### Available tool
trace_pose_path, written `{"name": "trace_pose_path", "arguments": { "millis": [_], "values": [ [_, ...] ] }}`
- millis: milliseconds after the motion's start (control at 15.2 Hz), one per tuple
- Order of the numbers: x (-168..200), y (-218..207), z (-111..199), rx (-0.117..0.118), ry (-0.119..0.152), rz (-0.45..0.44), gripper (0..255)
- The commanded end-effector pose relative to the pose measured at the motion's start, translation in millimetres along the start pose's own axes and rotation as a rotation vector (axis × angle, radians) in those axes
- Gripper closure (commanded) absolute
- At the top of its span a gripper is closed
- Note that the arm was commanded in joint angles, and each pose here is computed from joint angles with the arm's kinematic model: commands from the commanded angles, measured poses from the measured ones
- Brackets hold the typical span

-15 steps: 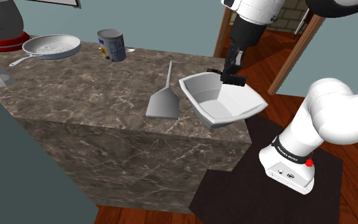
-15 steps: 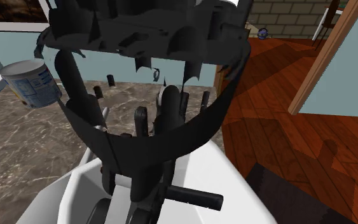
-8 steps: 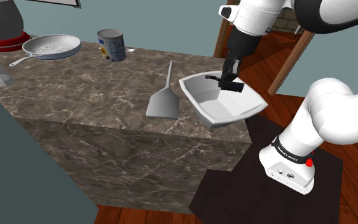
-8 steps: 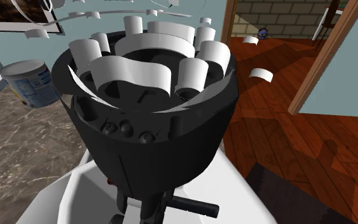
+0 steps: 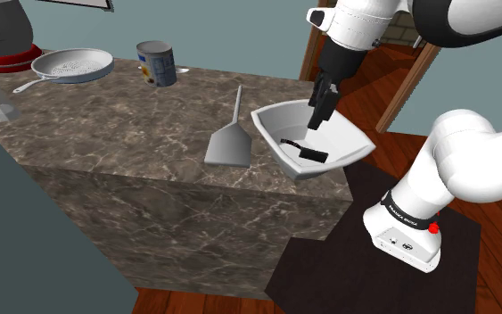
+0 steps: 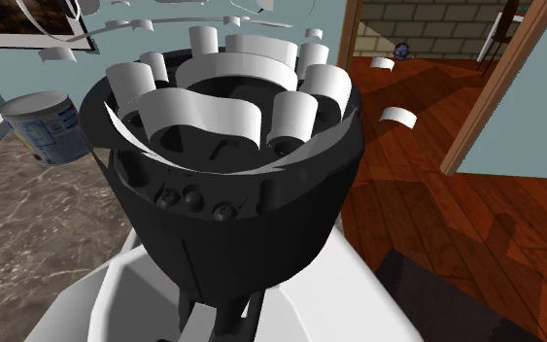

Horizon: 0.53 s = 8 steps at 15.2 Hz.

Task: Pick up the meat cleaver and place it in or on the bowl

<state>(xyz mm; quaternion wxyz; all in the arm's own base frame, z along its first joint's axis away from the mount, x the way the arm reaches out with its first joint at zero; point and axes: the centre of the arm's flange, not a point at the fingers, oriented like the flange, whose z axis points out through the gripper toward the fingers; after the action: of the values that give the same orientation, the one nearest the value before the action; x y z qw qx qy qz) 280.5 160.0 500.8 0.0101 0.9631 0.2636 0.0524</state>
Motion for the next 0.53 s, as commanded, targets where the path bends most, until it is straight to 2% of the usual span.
{"name": "trace_pose_path", "arguments": {
  "millis": [0, 66, 330, 462],
  "values": [
    [0.0, 0.0, 0.0, 0.0, 0.0, 0.0, 0],
    [0.0, 0.0, 0.0, 0.0, 0.0, 0.0, 0],
    [0.0, 0.0, -49.9, 0.0, 0.0, 0.0, 0],
    [-0.1, 0.0, -49.9, 0.0, 0.0, 0.0, 0]
  ]
}}
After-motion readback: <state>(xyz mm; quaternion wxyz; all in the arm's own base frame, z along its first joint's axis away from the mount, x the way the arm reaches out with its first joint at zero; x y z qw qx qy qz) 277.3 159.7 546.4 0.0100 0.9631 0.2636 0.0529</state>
